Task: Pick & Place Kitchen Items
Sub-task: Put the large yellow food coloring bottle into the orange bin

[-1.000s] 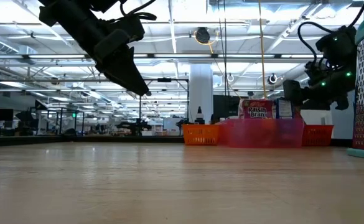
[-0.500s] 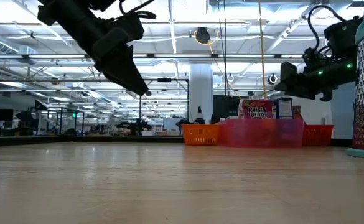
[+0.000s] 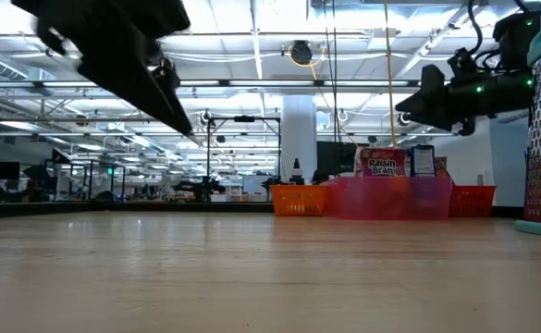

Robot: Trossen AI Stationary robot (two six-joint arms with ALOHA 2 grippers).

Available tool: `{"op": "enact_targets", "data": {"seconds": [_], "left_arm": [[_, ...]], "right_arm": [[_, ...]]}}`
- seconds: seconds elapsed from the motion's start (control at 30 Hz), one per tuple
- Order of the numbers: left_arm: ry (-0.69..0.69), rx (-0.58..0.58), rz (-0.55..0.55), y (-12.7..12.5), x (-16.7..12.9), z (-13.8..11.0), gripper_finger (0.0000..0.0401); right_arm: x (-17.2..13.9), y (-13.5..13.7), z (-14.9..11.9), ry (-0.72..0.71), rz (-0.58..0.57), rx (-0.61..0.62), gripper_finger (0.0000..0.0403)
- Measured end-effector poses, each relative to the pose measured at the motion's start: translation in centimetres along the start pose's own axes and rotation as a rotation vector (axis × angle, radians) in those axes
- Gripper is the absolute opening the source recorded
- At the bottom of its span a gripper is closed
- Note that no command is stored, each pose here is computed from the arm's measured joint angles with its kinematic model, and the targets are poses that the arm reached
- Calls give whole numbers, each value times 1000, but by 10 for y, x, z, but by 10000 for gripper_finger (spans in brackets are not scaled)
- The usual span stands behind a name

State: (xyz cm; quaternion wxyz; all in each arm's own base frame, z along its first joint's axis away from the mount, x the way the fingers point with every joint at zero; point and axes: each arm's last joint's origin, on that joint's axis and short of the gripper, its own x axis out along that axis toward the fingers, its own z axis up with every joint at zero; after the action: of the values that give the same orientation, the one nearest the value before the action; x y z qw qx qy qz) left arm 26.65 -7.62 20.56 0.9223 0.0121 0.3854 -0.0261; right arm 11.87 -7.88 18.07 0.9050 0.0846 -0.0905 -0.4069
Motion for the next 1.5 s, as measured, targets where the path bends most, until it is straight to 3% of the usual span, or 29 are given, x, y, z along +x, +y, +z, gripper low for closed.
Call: {"op": "enact_targets", "data": {"seconds": [0.4,0.7,1.13,1.5], "left_arm": [[6,-83,-277,-62,-20,-10,273],[-125,-47,-486,-122,-50,-18,273],[-217,-103,-390,-167,-84,-52,273],[-182,-208,-358,-191,-66,-78,273]], "right_arm": [[-7,18,8,-72,136,53,210],[-10,26,8,-68,197,68,210],[-12,30,8,-59,232,74,210],[-12,30,8,-62,229,76,210]]}}
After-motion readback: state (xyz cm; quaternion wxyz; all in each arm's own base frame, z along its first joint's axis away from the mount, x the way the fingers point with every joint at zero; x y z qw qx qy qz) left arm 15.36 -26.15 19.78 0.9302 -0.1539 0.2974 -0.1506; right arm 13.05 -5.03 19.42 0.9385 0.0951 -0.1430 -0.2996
